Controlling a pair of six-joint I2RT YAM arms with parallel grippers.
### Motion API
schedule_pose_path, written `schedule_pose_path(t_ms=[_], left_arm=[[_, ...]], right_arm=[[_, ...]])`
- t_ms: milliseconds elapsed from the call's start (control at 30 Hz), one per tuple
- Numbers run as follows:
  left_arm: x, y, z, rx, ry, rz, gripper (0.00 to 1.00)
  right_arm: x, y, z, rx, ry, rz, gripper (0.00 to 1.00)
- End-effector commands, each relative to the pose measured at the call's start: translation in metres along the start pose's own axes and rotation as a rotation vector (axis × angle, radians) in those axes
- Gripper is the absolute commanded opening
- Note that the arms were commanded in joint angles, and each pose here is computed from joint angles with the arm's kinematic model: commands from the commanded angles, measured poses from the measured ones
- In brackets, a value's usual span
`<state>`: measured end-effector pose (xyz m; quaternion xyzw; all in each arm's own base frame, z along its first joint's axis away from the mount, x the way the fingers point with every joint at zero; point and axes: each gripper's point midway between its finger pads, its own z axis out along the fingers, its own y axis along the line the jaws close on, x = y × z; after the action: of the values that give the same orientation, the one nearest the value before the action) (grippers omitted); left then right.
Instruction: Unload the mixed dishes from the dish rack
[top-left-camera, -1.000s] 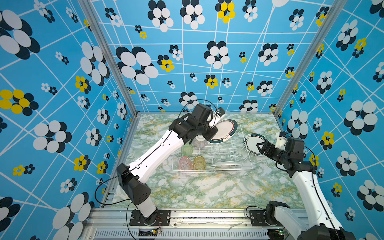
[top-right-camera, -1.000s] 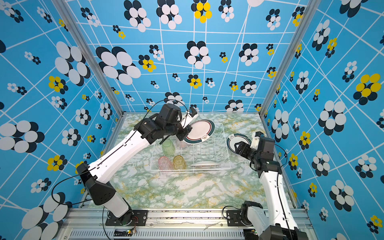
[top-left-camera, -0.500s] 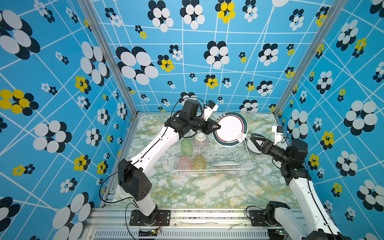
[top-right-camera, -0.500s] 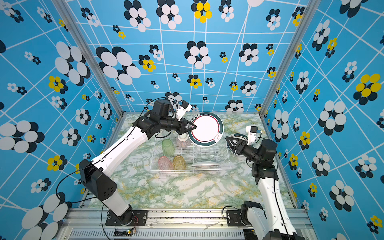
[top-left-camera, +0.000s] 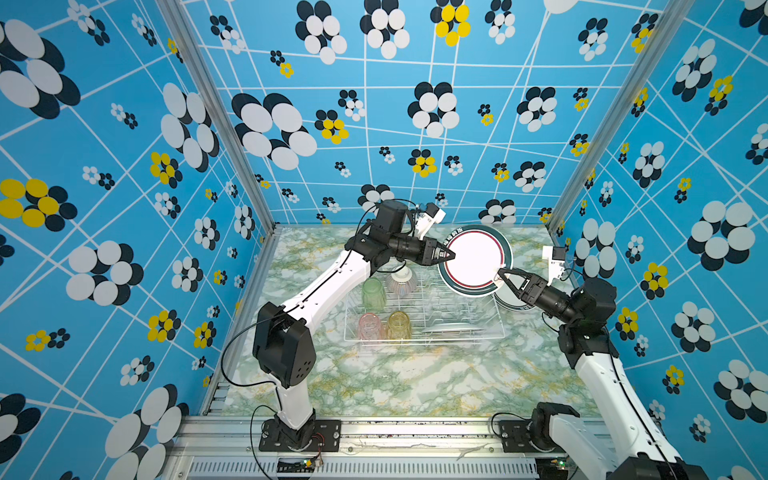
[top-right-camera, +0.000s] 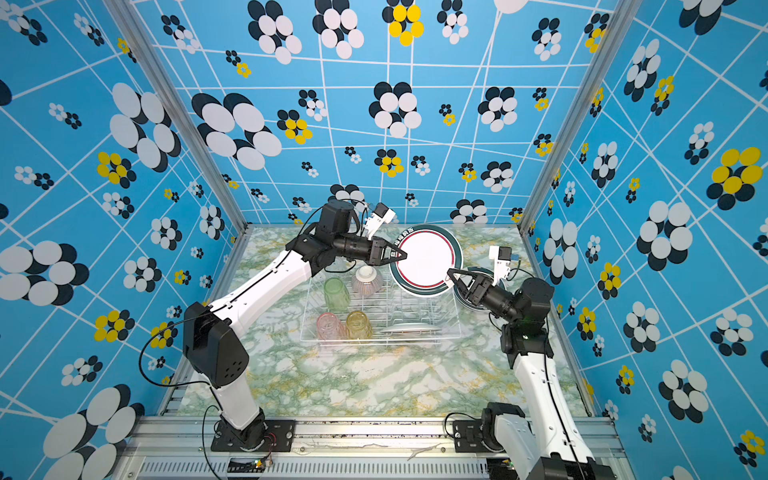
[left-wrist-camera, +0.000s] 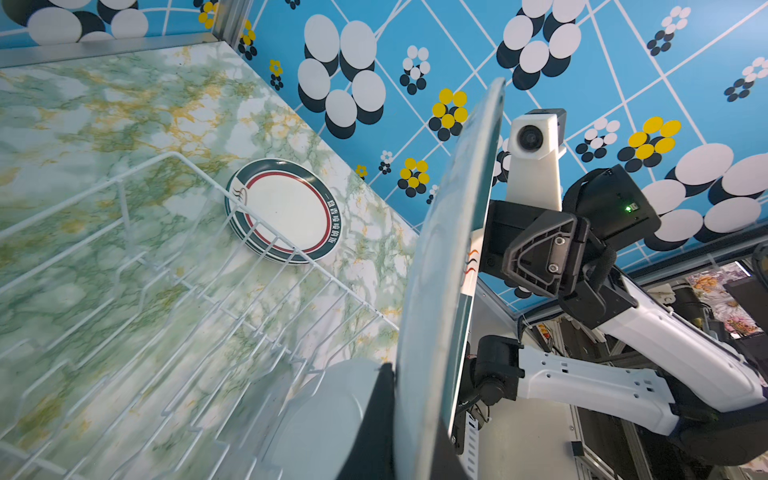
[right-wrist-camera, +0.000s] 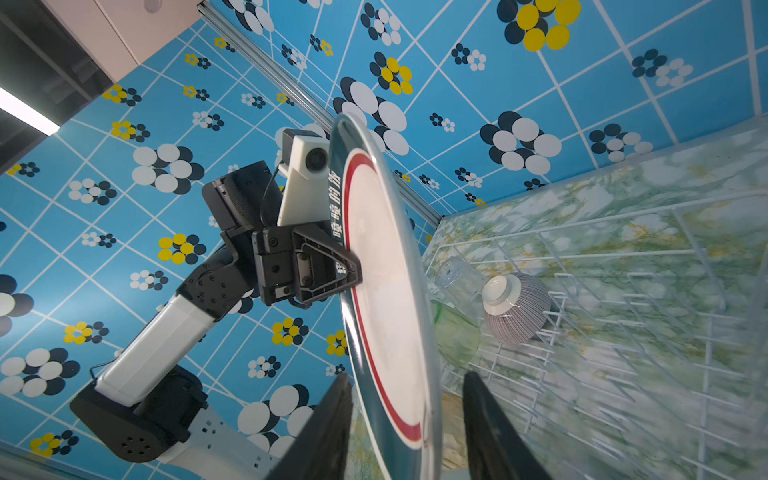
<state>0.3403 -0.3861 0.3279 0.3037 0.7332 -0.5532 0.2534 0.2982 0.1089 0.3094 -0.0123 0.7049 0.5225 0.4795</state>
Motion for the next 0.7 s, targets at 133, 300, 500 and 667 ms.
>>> schedule_pose_path(t_ms=[133, 300, 500, 667], left_arm=[[-0.005, -0.017, 0.015, 0.116, -0.008, 0.014, 0.0], [-0.003, -0.012, 0.021, 0.121, 0.0, 0.002, 0.0], [0.0, -0.011, 0.021, 0.115, 0.011, 0.001, 0.0], [0.008, 0.0, 0.023, 0.037, 0.018, 0.021, 0.3]], right_arm=[[-0.003, 0.008, 0.002, -0.039, -0.012, -0.005, 0.33], [-0.004, 0.005, 0.002, -0.021, -0.024, 0.004, 0.05], [-0.007, 0.003, 0.002, -0.012, -0.036, 0.01, 0.0], [-0.011, 0.003, 0.002, -0.003, -0.056, 0.014, 0.0]])
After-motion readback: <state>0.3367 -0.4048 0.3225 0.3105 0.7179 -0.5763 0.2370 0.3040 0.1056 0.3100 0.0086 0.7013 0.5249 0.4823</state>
